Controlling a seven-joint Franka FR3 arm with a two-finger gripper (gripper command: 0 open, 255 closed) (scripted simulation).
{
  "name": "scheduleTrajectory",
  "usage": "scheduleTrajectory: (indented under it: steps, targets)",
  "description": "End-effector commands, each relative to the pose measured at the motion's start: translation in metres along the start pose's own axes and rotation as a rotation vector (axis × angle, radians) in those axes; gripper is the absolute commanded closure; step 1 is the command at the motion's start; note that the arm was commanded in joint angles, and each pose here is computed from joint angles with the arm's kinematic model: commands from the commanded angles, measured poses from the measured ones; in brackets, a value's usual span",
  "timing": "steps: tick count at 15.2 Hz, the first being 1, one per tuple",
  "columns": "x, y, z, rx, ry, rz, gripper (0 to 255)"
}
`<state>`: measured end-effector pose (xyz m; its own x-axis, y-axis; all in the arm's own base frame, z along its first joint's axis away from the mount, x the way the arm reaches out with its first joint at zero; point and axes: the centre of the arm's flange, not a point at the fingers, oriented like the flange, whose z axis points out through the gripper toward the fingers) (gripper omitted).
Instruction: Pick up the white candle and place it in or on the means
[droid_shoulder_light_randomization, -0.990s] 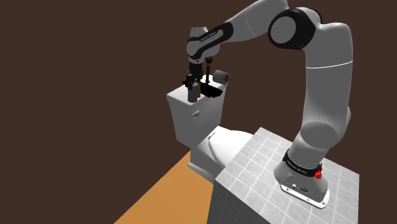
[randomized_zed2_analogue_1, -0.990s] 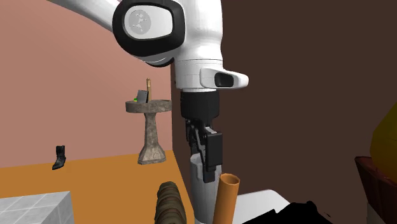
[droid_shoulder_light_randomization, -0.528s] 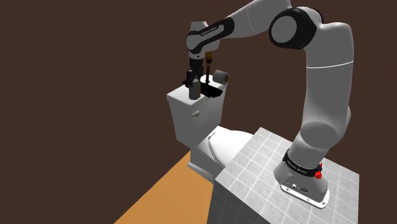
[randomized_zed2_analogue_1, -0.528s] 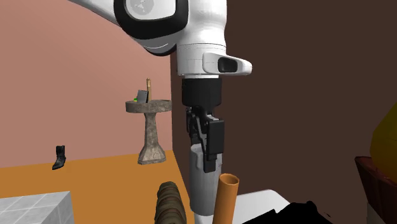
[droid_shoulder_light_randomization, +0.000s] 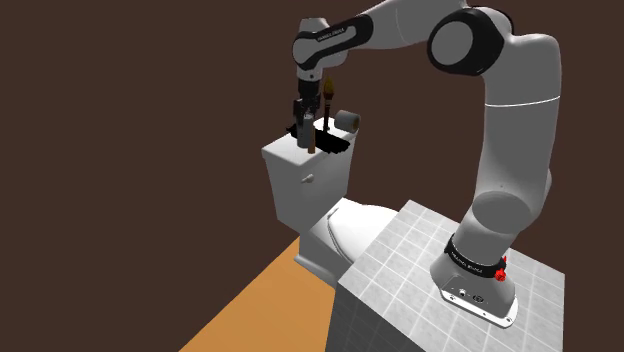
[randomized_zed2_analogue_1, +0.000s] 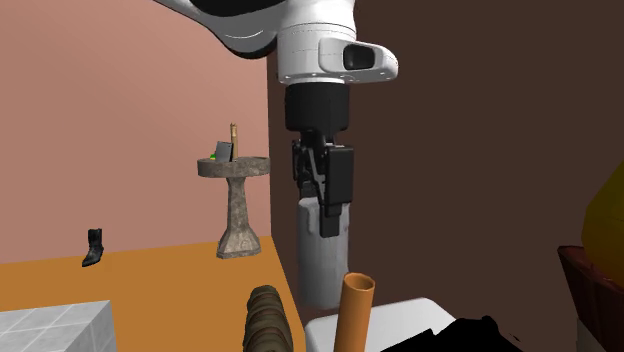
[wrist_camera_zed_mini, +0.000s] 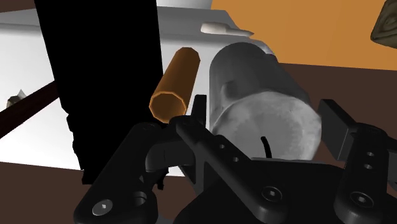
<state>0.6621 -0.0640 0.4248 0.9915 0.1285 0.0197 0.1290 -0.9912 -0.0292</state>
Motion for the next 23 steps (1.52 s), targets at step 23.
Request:
scheduleTrajectory:
  steps: [23]
  targets:
    - [0.034,0.161,-0.085,0.0,0.0,0.0,255]
